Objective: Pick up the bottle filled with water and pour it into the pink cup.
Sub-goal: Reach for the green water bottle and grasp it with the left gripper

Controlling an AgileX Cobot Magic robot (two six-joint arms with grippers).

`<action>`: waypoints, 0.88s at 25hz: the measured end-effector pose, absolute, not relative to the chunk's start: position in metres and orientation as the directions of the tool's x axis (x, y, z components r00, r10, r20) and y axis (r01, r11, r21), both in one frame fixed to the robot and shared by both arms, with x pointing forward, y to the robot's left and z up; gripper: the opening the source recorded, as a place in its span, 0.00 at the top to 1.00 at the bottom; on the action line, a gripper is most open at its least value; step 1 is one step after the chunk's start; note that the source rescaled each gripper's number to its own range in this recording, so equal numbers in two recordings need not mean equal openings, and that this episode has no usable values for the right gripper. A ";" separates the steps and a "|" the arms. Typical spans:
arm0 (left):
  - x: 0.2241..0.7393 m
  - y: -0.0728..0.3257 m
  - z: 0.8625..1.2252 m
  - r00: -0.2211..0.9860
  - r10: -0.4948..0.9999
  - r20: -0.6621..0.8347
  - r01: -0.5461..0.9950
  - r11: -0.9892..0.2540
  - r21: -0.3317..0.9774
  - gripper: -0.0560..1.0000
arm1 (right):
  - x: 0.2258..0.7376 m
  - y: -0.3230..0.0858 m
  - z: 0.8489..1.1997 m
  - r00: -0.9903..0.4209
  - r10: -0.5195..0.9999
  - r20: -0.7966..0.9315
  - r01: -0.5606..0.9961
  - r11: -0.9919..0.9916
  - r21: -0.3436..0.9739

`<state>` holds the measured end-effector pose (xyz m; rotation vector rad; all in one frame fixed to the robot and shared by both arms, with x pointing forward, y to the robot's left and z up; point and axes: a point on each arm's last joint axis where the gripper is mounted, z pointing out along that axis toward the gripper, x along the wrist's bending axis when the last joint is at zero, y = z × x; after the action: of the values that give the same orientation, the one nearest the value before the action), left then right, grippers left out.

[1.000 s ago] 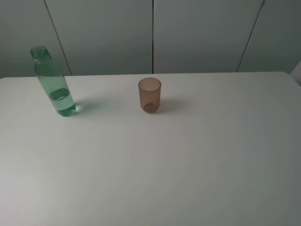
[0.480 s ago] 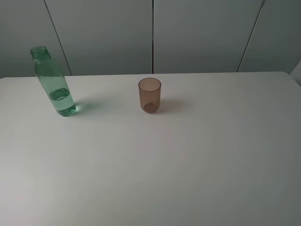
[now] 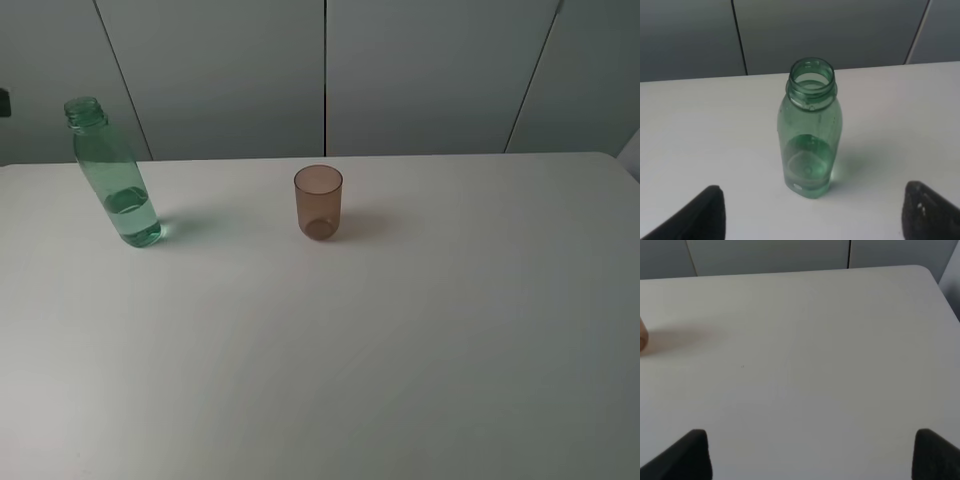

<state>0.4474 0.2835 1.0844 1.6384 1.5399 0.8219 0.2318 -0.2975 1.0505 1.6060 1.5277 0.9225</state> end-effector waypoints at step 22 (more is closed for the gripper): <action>0.472 0.271 0.949 0.188 0.974 0.125 0.457 -0.200 0.867 0.04 | 0.232 -0.297 1.051 0.040 0.999 0.017 0.480 -0.034 0.876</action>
<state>0.4724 0.2710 0.9490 1.7665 1.3511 0.9396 0.2318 -0.2975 1.0505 1.6060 1.5277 0.9225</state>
